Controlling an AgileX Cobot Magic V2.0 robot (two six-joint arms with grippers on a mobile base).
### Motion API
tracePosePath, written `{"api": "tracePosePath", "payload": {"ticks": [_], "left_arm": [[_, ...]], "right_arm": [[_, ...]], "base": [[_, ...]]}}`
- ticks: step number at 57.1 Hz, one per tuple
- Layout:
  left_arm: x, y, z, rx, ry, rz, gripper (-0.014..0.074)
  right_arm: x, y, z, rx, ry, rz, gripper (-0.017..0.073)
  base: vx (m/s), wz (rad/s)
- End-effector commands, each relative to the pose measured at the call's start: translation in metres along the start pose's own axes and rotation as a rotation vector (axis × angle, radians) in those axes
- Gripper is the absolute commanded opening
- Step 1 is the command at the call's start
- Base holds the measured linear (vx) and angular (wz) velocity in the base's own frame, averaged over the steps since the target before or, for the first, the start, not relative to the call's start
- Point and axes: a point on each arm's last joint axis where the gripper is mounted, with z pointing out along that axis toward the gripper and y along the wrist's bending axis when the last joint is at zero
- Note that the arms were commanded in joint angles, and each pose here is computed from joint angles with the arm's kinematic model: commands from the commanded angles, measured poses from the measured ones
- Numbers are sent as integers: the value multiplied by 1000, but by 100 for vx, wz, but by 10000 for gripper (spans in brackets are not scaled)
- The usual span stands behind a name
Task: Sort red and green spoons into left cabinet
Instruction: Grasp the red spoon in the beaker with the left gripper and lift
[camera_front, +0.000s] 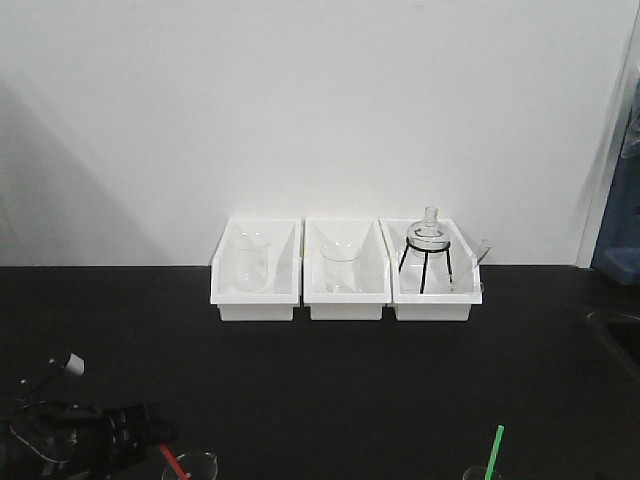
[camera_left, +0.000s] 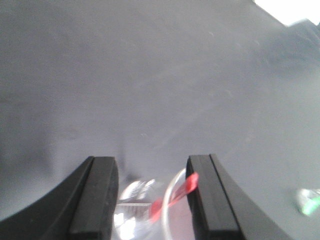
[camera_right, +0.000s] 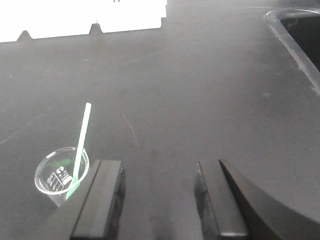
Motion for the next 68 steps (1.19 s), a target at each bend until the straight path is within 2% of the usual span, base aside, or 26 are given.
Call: {"api": "tracePosePath", "payload": {"ticks": [1,18,43,64,68], "left_arm": [[-14,-21,-7,106,-63,-37,440],[-13,-22,-7,119,-57,-37,408],[-12,-27,-8,178,-37,-33,150],[-12,-30,-10,193,-38,-28,5],[-13,-32,-12,197,-44,-24,-9]], "right_arm": [[-20,4,-1,-31,-122,-12,402],[-20,4,-1,-31,-122,-13,402],[-20,4,-1,-30,-122,-16,400],[-22,4,-1,-31,-128,-3,400],[-22,4,-1,-32,-128,16,400]], "base": [[0,0],[0,0],[0,0],[0,0],[0,0]]}}
